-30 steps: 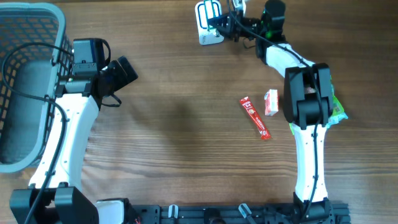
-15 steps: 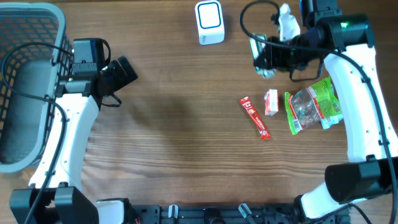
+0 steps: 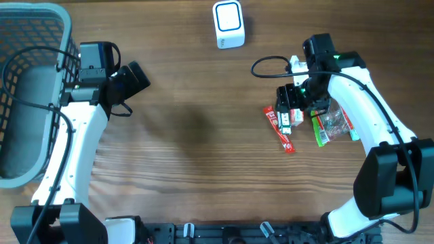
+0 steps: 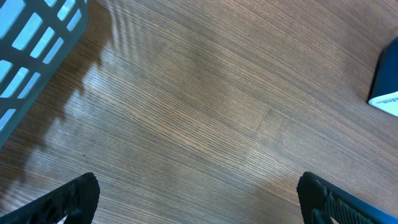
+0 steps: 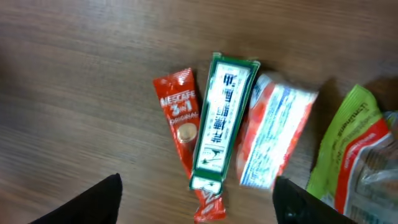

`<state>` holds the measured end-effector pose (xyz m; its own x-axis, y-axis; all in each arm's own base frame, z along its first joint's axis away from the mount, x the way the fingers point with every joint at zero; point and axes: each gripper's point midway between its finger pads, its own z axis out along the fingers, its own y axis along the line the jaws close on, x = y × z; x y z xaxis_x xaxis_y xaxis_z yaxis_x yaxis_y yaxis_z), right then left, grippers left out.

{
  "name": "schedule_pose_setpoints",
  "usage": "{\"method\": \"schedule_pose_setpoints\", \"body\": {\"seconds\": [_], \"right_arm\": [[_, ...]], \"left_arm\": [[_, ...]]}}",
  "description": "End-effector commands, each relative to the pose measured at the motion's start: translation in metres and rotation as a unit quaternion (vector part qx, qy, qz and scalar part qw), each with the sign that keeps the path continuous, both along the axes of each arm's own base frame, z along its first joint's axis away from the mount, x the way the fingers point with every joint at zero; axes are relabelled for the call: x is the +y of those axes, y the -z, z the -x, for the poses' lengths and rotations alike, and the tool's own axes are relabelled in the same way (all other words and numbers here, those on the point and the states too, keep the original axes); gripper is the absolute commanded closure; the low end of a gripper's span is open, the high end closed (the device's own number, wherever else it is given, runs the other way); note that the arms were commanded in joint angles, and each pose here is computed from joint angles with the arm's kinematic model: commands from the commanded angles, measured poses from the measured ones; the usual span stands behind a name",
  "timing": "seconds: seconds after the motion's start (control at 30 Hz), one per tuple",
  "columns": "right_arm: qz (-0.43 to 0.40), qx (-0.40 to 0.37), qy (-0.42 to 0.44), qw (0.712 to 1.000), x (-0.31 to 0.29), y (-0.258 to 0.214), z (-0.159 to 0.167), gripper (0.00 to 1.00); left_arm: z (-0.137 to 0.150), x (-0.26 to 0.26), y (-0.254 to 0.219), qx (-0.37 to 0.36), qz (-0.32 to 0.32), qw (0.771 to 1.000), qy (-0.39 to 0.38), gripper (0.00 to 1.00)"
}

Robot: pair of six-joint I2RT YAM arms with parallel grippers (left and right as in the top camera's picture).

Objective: Scan the item barcode

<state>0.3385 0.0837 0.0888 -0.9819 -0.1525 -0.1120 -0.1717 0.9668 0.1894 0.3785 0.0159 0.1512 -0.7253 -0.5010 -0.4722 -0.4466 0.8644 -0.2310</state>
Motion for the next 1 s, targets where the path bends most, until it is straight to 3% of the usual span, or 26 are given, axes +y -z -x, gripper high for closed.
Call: {"method": "schedule_pose_setpoints", "body": {"seconds": [0.0, 0.1, 0.37, 0.97], "right_arm": [[0.032, -0.054, 0.005, 0.998, -0.014, -0.006, -0.027, 0.00], [0.100, -0.105, 0.025, 0.989, -0.041, -0.010, -0.051, 0.00], [0.086, -0.185, 0.034, 0.978, -0.036, -0.025, -0.089, 0.00], [0.086, -0.187, 0.034, 0.978, -0.036, -0.025, -0.090, 0.00]], "left_arm": [[-0.003, 0.003, -0.007, -0.010, -0.003, 1.000, -0.004, 0.00], [-0.003, 0.003, -0.007, -0.010, -0.003, 1.000, -0.004, 0.00], [-0.003, 0.003, -0.007, -0.010, -0.003, 1.000, -0.004, 0.00], [-0.003, 0.003, -0.007, -0.010, -0.003, 1.000, -0.004, 0.00]]}}
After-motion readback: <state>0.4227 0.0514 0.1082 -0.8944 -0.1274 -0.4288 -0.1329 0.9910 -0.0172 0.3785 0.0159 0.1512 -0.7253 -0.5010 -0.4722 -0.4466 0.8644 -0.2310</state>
